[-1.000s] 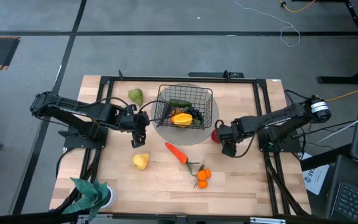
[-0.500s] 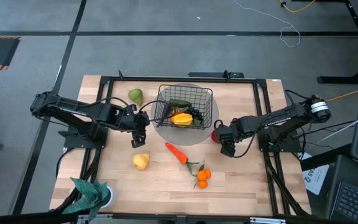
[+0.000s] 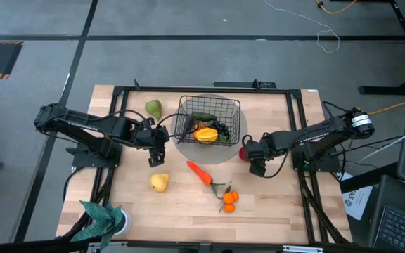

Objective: Build produce basket
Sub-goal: Put the red pomegranate into the black wire basket

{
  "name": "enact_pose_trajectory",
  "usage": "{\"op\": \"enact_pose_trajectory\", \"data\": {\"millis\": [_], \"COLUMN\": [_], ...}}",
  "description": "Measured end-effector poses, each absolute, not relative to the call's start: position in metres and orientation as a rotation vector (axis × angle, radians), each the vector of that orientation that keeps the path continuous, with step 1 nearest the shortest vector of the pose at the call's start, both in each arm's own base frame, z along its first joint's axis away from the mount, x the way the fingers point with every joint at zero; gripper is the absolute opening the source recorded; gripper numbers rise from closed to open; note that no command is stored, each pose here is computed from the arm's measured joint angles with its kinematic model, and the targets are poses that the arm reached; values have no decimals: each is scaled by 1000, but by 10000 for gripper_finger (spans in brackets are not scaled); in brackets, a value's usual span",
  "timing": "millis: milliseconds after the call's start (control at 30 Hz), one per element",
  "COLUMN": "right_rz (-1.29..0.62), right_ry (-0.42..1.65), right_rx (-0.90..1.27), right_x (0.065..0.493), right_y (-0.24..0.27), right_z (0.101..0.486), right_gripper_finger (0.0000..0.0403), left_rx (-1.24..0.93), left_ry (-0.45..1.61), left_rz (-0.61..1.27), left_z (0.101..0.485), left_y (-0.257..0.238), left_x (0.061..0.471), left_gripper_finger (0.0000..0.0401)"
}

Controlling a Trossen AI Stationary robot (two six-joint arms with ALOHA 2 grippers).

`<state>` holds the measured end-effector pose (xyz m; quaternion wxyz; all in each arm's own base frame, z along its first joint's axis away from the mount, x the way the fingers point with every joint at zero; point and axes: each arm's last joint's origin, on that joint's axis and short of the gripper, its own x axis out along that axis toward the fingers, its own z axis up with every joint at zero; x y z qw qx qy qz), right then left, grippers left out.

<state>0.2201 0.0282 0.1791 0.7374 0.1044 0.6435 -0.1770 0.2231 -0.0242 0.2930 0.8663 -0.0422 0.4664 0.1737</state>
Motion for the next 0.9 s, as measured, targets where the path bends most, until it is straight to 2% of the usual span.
{"op": "enact_pose_trajectory", "data": {"millis": [400, 767, 900], "right_rz": [-417, -410, -412], "right_ry": [1410, 1385, 1380], "right_rx": [247, 255, 261], "right_x": [216, 219, 219], "right_y": [27, 28, 28], "right_z": [171, 171, 171], "right_gripper_finger": [181, 151, 129], "left_rx": [-89, -89, -89], "left_ry": [977, 977, 977], "left_rz": [364, 363, 364], "left_z": [293, 293, 293], "left_y": [-24, -24, -24], "left_x": [223, 223, 223], "left_gripper_finger": [154, 154, 154]}}
